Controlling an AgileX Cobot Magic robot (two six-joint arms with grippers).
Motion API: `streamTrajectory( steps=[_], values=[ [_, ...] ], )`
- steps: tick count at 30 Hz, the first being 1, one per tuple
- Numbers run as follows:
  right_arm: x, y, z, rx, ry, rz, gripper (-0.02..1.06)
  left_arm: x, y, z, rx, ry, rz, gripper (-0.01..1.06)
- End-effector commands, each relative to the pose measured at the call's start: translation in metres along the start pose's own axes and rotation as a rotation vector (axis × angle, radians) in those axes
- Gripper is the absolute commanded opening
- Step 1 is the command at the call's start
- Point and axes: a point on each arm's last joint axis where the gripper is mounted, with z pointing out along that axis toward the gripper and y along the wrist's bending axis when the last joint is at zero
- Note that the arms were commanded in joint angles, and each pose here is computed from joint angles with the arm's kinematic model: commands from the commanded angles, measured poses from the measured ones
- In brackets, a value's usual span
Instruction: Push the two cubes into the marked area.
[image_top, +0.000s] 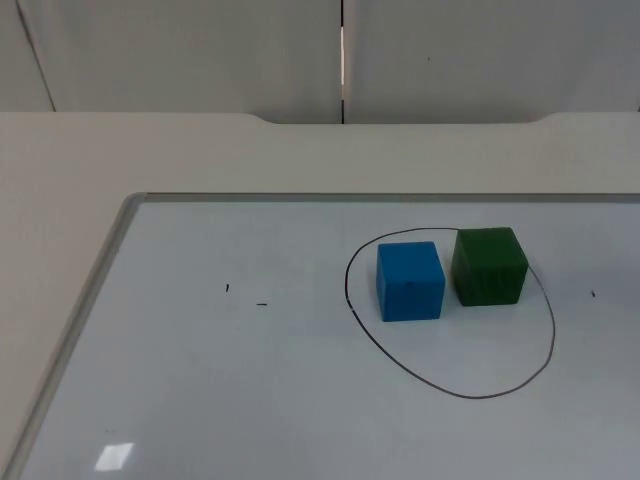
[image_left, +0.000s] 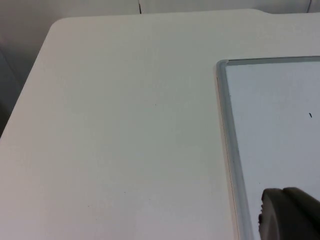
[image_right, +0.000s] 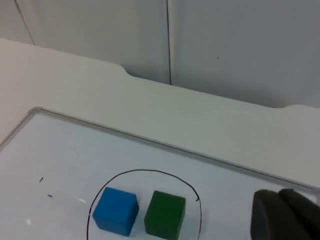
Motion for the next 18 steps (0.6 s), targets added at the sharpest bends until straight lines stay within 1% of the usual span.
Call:
streamTrajectory(
  steps=[1, 2, 5, 6, 7, 9, 11, 12, 15, 18],
  values=[
    [0.018, 0.0, -0.024, -0.002, -0.019, -0.004, 0.01, 0.001, 0.0, 0.0, -0.006, -0.001, -0.001, 0.0],
    [0.018, 0.0, -0.024, -0.002, -0.019, -0.004, 0.01, 0.001, 0.0, 0.0, -0.006, -0.001, -0.001, 0.0],
    [0.041, -0.001, -0.05, -0.004, -0.041, 0.0, 0.01, 0.001, 0.0, 0.0, -0.006, -0.001, -0.001, 0.0],
    [0.049, -0.001, -0.055, -0.004, -0.036, 0.0, 0.01, 0.001, 0.0, 0.0, -0.006, -0.001, -0.001, 0.0],
    [0.049, -0.001, -0.055, -0.004, -0.036, 0.0, 0.01, 0.001, 0.0, 0.0, -0.006, -0.001, -0.001, 0.0],
    [0.063, -0.002, -0.066, -0.003, -0.033, 0.0, 0.01, 0.001, 0.0, 0.0, -0.006, -0.001, -0.001, 0.0],
    [0.076, -0.001, -0.073, -0.016, -0.013, 0.017, 0.01, 0.001, 0.0, 0.0, -0.006, -0.001, -0.001, 0.0],
    [0.076, -0.001, -0.073, -0.016, -0.013, 0.017, 0.01, 0.001, 0.0, 0.0, -0.006, -0.001, -0.001, 0.0],
    [0.097, 0.0, -0.085, -0.032, 0.013, 0.024, 0.01, 0.001, 0.0, 0.0, -0.006, -0.001, -0.001, 0.0],
    [0.106, 0.0, -0.092, -0.034, 0.008, 0.024, 0.01, 0.001, 0.0, 0.0, -0.006, -0.001, -0.001, 0.0]
  ],
)
